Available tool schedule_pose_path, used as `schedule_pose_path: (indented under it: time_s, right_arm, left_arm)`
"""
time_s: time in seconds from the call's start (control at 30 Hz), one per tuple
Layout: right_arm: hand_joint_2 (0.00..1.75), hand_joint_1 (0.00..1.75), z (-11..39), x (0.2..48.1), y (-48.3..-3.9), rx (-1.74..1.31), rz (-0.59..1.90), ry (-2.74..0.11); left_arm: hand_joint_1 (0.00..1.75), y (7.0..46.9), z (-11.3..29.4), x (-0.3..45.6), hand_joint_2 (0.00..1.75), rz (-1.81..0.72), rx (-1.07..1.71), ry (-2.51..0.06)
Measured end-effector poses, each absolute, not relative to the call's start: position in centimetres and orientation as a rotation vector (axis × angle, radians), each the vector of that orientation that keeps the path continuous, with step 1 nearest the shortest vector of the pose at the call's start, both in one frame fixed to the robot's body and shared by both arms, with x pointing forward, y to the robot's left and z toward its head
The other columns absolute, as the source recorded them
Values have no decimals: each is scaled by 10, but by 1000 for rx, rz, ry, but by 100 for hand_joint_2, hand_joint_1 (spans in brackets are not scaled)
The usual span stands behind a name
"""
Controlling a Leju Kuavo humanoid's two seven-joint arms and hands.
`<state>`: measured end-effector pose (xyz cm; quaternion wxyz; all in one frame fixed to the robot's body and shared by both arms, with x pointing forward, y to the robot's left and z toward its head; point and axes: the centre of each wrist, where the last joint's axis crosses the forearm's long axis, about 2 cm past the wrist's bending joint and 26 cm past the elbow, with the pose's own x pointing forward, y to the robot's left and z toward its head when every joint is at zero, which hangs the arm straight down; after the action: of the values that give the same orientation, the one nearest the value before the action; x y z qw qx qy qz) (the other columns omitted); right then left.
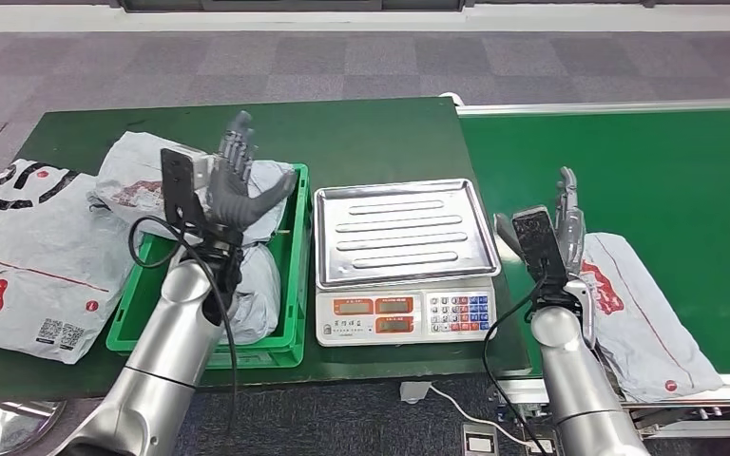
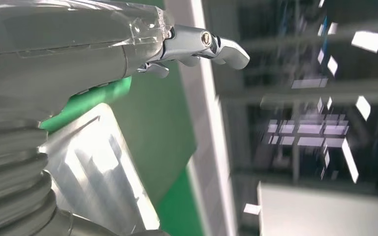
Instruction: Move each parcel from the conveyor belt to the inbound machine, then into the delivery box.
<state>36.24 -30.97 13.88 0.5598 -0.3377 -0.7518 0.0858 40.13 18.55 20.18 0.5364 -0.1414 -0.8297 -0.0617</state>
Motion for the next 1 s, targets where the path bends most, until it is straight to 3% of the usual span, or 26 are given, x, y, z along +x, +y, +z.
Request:
schedule_pose_path:
  time_s: [0.2, 0.47, 0.6, 1.0]
  right_arm:
    - [175, 0, 124, 355, -327, -925, 226, -1701]
    - [175, 0, 118, 352, -333, -950, 229, -1667]
    - [175, 0, 113, 348, -342, -1103, 240, -1596]
    - [175, 0, 45, 285, -434, -1427, 507, -950]
  left_arm:
    - [0, 153, 184, 391, 175, -193, -411, -1921]
    - [0, 144, 177, 388, 175, -206, -432, -1888]
    - [0, 139, 174, 386, 175, -242, -413, -1887]
    - [0, 125, 164, 377, 175, -326, -345, -1890]
